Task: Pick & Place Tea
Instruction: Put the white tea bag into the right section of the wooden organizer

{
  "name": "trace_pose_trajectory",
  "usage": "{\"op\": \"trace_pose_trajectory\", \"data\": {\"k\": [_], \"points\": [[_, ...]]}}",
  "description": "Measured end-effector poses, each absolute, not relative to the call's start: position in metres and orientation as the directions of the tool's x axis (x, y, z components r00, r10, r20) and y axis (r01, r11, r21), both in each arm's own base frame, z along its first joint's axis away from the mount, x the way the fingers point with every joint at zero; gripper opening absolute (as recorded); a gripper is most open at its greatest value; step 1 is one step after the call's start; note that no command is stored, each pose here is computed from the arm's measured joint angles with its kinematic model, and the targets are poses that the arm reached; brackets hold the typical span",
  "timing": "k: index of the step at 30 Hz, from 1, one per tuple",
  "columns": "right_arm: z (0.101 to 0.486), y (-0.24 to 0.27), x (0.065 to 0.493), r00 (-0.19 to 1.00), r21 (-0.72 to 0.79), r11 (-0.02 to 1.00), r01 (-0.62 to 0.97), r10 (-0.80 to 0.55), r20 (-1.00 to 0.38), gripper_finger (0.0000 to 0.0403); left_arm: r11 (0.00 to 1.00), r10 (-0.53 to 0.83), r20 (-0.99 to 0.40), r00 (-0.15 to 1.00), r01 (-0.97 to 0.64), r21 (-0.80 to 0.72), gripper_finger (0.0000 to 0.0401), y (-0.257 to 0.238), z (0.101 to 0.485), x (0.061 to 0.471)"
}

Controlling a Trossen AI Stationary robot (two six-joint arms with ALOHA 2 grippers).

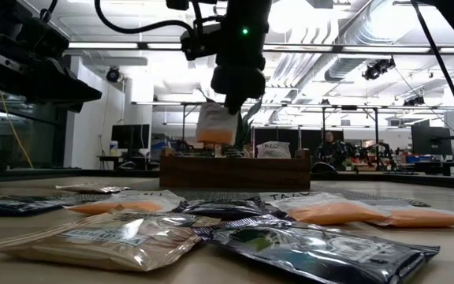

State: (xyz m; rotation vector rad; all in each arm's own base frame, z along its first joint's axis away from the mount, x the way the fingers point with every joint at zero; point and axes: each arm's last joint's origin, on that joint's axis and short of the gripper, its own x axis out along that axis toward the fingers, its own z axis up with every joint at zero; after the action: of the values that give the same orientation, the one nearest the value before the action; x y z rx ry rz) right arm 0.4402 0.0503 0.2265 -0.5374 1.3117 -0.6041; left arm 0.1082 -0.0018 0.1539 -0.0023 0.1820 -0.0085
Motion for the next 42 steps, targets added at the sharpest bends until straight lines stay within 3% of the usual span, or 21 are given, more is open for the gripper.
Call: {"op": "trace_pose_trajectory", "data": {"k": [16, 26, 42], "points": [[0.264, 0.035, 0.400, 0.028, -0.752, 0.627, 0.202, -0.772, -0.635, 0.0000, 1.000, -0.009, -0.181, 0.983, 0.008, -0.003, 0.0001, -0.002, 0.154, 0.108], [0.236, 0.027, 0.369, 0.045, -0.700, 0.677, 0.228, -0.726, -0.687, 0.0000, 1.000, -0.008, -0.181, 0.983, 0.008, -0.003, 0.0001, -0.002, 0.154, 0.108], [0.183, 0.008, 0.357, 0.053, -0.725, 0.684, 0.079, -0.730, -0.682, 0.0000, 1.000, -0.008, -0.181, 0.983, 0.008, -0.003, 0.0001, -0.002, 0.154, 0.108]]}}
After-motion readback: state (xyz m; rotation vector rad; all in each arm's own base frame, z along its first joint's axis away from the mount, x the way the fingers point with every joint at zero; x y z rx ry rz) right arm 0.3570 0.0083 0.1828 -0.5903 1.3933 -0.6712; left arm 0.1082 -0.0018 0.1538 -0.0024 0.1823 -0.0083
